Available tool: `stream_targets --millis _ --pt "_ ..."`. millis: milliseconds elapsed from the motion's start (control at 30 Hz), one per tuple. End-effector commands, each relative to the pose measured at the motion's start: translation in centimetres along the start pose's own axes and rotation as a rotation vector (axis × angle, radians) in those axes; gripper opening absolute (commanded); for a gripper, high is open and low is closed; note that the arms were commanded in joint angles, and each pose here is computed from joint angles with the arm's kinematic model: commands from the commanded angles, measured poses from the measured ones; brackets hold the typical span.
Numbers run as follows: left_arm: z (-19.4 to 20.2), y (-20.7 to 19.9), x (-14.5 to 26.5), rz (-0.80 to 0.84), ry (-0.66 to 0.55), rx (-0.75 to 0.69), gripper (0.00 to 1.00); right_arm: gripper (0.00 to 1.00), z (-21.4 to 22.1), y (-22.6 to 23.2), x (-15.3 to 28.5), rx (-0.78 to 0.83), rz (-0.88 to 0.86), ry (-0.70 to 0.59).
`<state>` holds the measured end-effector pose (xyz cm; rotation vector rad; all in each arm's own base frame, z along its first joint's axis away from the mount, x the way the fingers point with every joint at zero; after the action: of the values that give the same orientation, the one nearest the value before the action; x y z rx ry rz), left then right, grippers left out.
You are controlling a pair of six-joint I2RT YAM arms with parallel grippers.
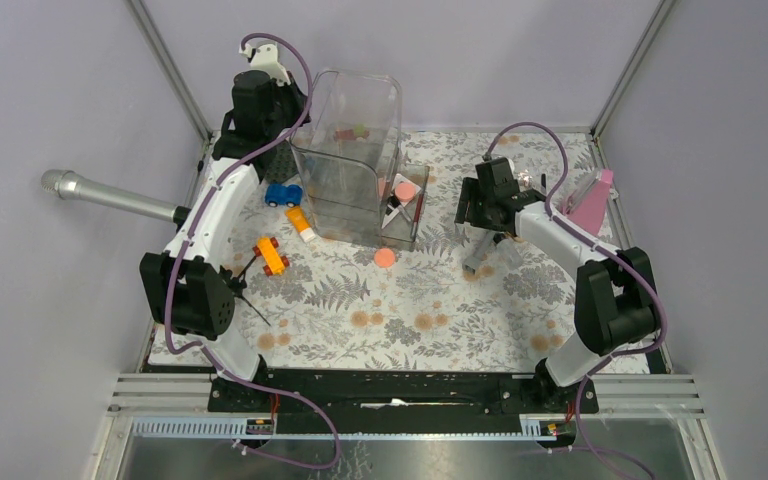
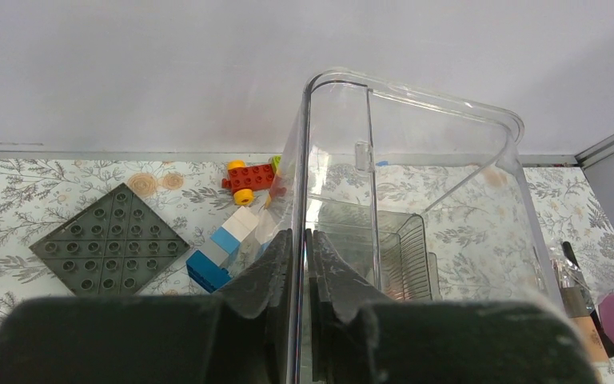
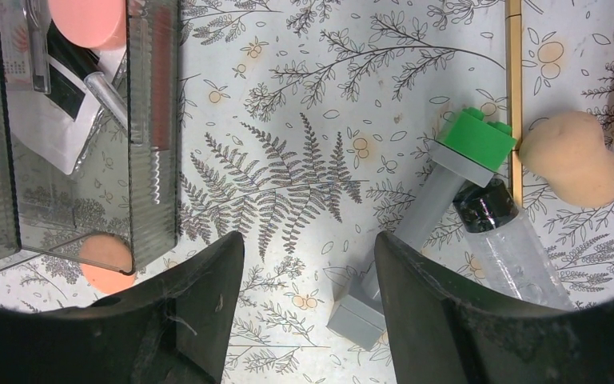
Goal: Organize the makeup
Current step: Close the drawer in the storage box.
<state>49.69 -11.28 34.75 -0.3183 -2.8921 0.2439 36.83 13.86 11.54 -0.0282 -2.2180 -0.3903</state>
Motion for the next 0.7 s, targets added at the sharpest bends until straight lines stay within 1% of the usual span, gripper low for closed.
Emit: stream_targets --millis 0,133,267,400,667 --pt "4.2 -0.3 1.0 0.012 0.161 -0.015 0.11 0.68 -0.9 0.5 1.2 0.021 -0.035 -0.047" --pt "4.2 -0.3 1.0 0.009 0.160 -0.018 0.11 0.69 -0.8 1.0 1.3 0.022 -0.092 -0.068" --pt "4.1 -0.7 1.1 0.000 0.154 -0.037 0.11 0.73 -0.6 0.7 1.4 0.055 -0.109 -0.099" --pt "4.4 -0.9 1.0 -0.010 0.159 -0.046 0.11 0.73 -0.3 0.2 1.5 0.096 -0.098 -0.099" --pt "5.2 -1.0 0.8 -0.001 0.170 -0.042 0.10 0.72 -0.1 0.4 1.3 0.092 -0.114 -0.096"
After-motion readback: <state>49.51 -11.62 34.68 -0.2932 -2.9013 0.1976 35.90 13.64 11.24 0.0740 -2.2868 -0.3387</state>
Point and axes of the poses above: each gripper's point midway between its finger pads, its own x axis back along the fingers, its own y axis along the line the jaws close on, z = x × y, the point moved 2 cm from there along x, back along the fingers, and after that the axes turned 5 degrees about -x, right-handed, at the moved point
